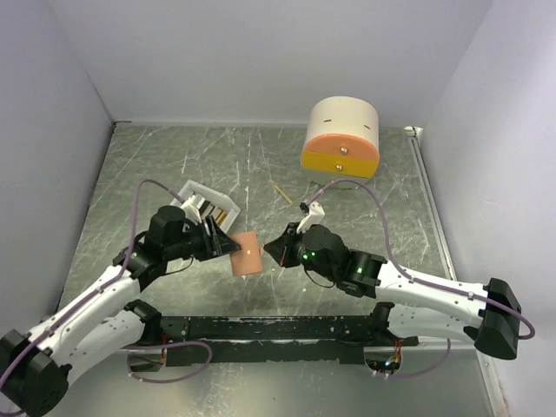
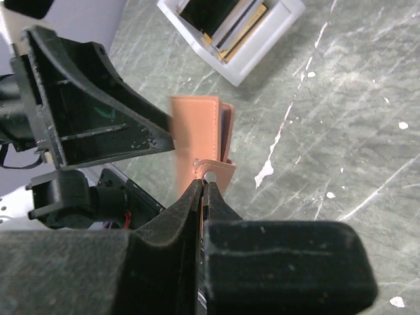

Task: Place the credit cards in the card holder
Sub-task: Open the card holder at the center of the board.

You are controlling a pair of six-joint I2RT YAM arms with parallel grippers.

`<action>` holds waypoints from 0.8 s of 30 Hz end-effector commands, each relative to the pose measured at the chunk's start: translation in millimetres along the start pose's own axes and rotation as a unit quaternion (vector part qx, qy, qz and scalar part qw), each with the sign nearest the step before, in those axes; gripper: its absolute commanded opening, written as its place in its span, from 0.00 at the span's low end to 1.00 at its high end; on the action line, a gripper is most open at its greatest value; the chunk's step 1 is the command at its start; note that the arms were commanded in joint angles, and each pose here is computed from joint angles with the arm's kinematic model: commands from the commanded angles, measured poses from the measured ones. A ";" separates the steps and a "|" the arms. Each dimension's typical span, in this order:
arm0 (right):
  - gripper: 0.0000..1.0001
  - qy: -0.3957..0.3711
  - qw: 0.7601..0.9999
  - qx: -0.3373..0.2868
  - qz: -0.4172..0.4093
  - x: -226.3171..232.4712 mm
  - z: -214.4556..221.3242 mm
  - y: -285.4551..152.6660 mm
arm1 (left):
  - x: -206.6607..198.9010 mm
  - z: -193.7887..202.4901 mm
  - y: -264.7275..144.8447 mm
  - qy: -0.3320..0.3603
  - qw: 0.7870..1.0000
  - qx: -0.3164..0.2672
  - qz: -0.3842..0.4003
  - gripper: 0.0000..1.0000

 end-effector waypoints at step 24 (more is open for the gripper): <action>0.00 -0.005 0.987 0.079 0.142 -50.3 43.2 3.7 | 45.4 13.2 19.8 -0.004 0.993 0.048 -0.108 0.70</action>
Point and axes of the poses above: each gripper's point midway between its finger pads, its own y axis out along the fingers, its own x axis along the line the jaws close on, z = x × y, the point moved 8 cm from there along -y, back along the fingers, and after that the axes turned 12 degrees about -y, right-handed, at the moved point
